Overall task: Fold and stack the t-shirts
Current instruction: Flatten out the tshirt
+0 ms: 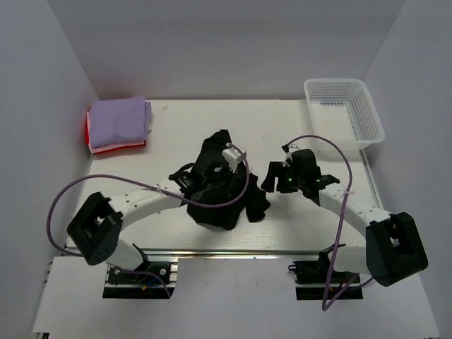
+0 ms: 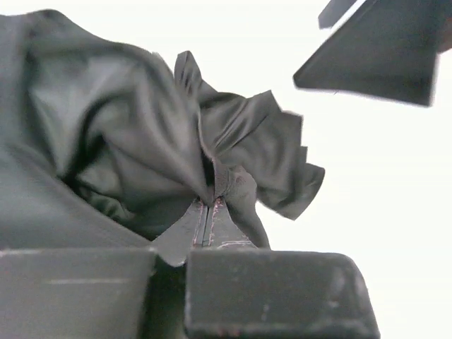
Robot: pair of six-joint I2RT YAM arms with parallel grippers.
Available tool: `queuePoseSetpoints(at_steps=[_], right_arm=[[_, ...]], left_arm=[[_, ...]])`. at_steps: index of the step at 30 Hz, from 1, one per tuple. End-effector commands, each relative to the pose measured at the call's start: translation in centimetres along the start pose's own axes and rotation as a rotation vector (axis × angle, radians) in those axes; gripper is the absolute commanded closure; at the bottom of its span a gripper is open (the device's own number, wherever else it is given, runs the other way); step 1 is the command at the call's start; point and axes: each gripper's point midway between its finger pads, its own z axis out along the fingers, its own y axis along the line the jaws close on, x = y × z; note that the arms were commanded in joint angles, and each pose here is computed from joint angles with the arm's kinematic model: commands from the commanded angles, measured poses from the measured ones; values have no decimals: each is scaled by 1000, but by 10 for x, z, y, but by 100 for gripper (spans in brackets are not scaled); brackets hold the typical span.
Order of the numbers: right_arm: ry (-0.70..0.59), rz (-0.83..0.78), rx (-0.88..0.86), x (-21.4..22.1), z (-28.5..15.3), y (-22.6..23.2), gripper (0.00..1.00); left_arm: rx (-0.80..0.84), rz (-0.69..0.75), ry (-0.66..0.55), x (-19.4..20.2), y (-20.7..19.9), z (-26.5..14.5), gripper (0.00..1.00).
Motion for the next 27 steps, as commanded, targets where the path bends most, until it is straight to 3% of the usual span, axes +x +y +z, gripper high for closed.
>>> queuePoseSetpoints(at_steps=[1,8,10,13,14,17,22,27], right_arm=[[68,-37,8,20,5,2,26],[154,-85,-23,39,29,20,29],[166,-86,27,42,38,14,37],[151,-83,62,40,45,13,75],[137,-65,76,36,45,14,100],[40,-54,109,9,38,18,100],[-260,-14,175,-68,-7,25,100],[-382,-34,180,-107,-38,36,100]], left_arm=[[17,-20,-191,-50,-9,-34,100],[-29,-45,-195,-54,-3,-47,100],[-36,-54,-211,-58,-3,-51,100],[-85,-72,-252,-68,7,-63,100],[-99,-73,-268,-71,9,-70,100],[-191,-107,-319,-82,23,-85,100],[-426,-175,-473,-114,58,-134,100],[-576,-223,-609,-137,81,-182,100]])
